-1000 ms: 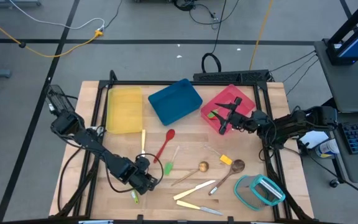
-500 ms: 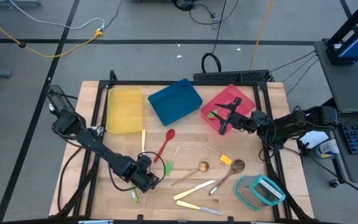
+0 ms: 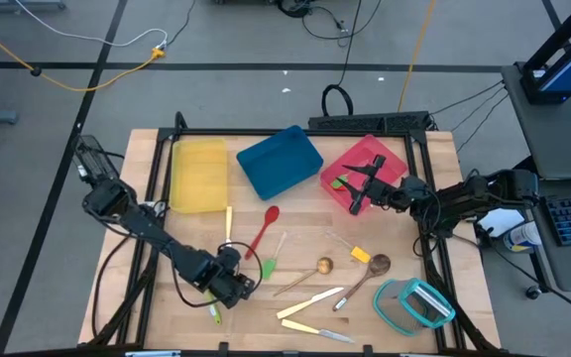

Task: Pick & Place Kitchen Items
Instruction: Put the orange spatula into the red bin

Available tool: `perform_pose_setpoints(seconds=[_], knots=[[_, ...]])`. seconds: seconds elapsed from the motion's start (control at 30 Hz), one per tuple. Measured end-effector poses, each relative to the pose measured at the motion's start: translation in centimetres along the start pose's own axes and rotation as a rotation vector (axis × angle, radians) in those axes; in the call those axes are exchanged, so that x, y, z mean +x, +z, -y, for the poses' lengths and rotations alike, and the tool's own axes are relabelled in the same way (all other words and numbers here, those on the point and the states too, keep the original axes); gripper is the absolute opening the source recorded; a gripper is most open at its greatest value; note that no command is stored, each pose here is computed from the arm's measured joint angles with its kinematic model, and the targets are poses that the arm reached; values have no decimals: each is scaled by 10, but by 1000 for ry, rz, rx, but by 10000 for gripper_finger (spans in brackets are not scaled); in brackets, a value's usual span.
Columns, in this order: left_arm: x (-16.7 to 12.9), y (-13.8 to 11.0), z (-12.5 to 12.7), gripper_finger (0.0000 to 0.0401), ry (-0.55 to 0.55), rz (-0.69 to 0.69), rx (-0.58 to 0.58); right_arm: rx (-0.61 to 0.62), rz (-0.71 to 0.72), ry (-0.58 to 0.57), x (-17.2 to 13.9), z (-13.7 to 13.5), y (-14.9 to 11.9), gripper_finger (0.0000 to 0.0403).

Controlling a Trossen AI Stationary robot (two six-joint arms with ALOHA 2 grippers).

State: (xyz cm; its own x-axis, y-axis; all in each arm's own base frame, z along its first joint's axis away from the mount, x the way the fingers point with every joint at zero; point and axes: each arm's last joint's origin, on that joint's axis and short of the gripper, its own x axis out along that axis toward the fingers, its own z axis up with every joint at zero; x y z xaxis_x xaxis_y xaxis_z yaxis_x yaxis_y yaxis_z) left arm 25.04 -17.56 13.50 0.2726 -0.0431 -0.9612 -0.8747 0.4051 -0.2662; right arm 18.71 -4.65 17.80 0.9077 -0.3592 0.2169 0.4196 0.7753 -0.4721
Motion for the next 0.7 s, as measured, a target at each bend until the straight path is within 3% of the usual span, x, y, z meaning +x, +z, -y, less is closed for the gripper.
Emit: perform_pose_setpoints(seconds=[0.3,0.7], knots=[[-3,-6,0,179,-2,-89,-92,-5,1,0,0,0,0,171],[-2,4,3,119,-15,-81,0,-6,1,0,0,0,0,171]])
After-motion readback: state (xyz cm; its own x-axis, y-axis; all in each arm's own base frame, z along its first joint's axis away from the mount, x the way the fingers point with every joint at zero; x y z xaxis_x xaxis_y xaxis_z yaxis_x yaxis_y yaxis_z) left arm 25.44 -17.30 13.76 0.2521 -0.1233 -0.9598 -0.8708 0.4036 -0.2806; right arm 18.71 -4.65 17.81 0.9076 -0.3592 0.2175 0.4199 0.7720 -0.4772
